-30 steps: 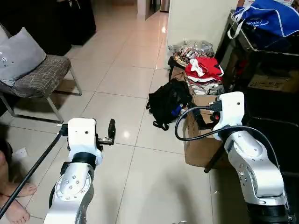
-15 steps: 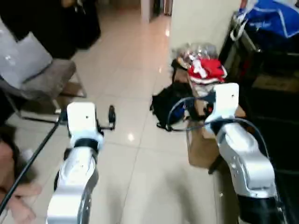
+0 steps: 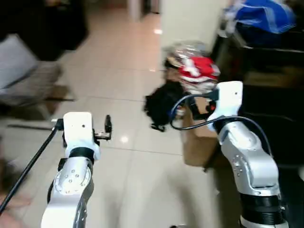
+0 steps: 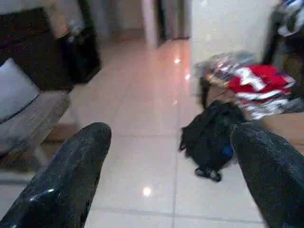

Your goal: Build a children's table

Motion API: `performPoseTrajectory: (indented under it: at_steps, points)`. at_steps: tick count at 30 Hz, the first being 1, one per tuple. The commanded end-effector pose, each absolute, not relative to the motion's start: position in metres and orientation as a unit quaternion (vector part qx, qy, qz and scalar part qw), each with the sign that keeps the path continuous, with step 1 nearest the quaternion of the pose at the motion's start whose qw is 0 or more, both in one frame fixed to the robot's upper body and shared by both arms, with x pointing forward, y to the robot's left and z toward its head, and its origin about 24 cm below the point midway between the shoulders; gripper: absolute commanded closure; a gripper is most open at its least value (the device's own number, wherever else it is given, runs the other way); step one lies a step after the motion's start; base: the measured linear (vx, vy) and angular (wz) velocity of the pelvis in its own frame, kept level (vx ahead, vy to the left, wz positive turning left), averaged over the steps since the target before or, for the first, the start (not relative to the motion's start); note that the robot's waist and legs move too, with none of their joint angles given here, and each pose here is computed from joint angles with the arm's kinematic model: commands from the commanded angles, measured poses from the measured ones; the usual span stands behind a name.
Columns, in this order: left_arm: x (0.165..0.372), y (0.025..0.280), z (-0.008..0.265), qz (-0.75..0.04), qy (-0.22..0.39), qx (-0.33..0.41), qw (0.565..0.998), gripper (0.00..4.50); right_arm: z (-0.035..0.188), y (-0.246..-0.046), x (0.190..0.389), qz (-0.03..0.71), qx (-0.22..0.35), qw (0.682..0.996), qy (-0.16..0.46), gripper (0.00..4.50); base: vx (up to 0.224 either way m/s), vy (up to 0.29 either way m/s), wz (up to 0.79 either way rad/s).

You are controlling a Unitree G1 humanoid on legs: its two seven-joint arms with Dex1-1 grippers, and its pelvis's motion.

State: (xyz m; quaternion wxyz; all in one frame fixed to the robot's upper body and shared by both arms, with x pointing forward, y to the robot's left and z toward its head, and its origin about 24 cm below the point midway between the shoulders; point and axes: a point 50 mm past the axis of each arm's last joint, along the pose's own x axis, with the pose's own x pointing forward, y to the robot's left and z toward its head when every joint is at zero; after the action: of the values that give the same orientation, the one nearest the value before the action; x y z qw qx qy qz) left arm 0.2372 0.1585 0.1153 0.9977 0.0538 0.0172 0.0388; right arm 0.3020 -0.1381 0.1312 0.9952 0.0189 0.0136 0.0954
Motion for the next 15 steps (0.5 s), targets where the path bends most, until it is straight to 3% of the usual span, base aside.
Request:
performPoseTrajectory:
  at_steps: [1,8,15]
  points:
    - [0.238,0.1588,0.1187,0.039,0.014,0.064,0.997,0.0,0.1382,-0.1372,0.3003,0.095,0.025,0.995,0.003,0.04,-0.029,-0.019,-0.34]
    - [0.2356,0.1513,0.1249,0.027,0.007,0.068,0.997,0.0,0.1326,-0.1411,0.2994,0.077,0.04,0.996,0.013,0.04,0.022,0.022,-0.35]
    - [0.2408,0.1603,0.1267,0.032,0.006,0.086,0.996,0.0,0.1306,-0.1381,0.2959,0.073,0.039,0.997,0.014,0.04,0.039,0.05,-0.25]
